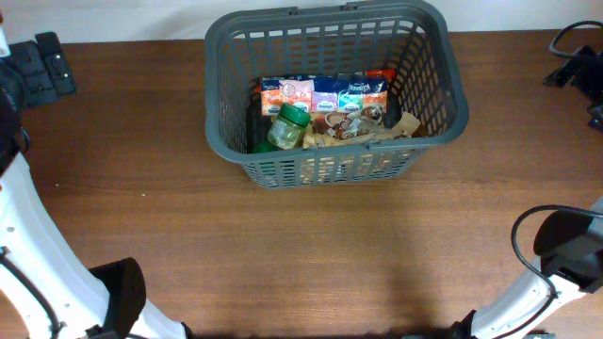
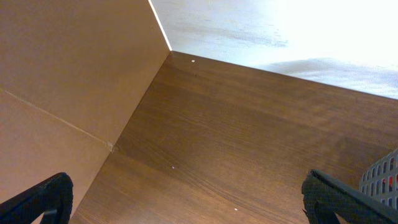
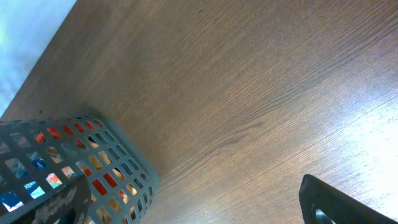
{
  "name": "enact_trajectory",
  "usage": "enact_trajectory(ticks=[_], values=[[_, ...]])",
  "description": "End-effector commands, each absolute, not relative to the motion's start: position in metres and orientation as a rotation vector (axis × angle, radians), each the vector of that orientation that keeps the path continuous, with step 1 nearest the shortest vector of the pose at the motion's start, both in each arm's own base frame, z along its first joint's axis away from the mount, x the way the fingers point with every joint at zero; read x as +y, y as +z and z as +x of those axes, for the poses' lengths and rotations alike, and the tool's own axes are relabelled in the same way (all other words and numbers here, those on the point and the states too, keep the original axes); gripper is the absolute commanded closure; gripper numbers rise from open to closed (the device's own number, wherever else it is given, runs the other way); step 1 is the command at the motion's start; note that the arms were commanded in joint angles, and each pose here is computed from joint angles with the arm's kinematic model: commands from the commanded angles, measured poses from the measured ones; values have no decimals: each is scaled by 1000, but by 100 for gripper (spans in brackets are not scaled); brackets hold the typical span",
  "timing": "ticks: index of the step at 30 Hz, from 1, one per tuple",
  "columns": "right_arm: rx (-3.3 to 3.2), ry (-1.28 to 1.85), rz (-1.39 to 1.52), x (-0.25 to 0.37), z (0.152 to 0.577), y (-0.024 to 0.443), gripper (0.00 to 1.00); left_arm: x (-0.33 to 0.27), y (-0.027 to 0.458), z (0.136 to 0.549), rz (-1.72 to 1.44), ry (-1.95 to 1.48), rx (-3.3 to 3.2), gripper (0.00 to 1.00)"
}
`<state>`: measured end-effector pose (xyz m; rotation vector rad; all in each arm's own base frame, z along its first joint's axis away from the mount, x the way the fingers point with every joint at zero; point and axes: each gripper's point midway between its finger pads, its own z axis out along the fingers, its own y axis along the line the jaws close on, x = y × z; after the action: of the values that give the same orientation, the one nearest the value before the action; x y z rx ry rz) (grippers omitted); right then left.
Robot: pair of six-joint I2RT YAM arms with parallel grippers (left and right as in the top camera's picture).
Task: Pack container
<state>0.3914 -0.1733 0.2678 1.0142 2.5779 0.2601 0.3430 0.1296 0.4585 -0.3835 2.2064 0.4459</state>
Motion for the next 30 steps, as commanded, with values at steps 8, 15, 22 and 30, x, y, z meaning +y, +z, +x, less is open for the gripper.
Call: enact_trajectory(ticks=[8, 15, 22, 30], values=[[2430, 268, 701, -91, 365, 366, 2, 130, 460, 341, -405, 432, 2197, 1], [2088, 36, 523, -63, 296, 431, 1, 130, 460, 341, -405, 432, 2197, 1], [1565, 156, 287, -16, 242, 405, 1, 130, 460, 341, -405, 432, 2197, 1], [1651, 141, 304, -17, 226, 233, 1, 130, 460, 341, -405, 432, 2197, 1]])
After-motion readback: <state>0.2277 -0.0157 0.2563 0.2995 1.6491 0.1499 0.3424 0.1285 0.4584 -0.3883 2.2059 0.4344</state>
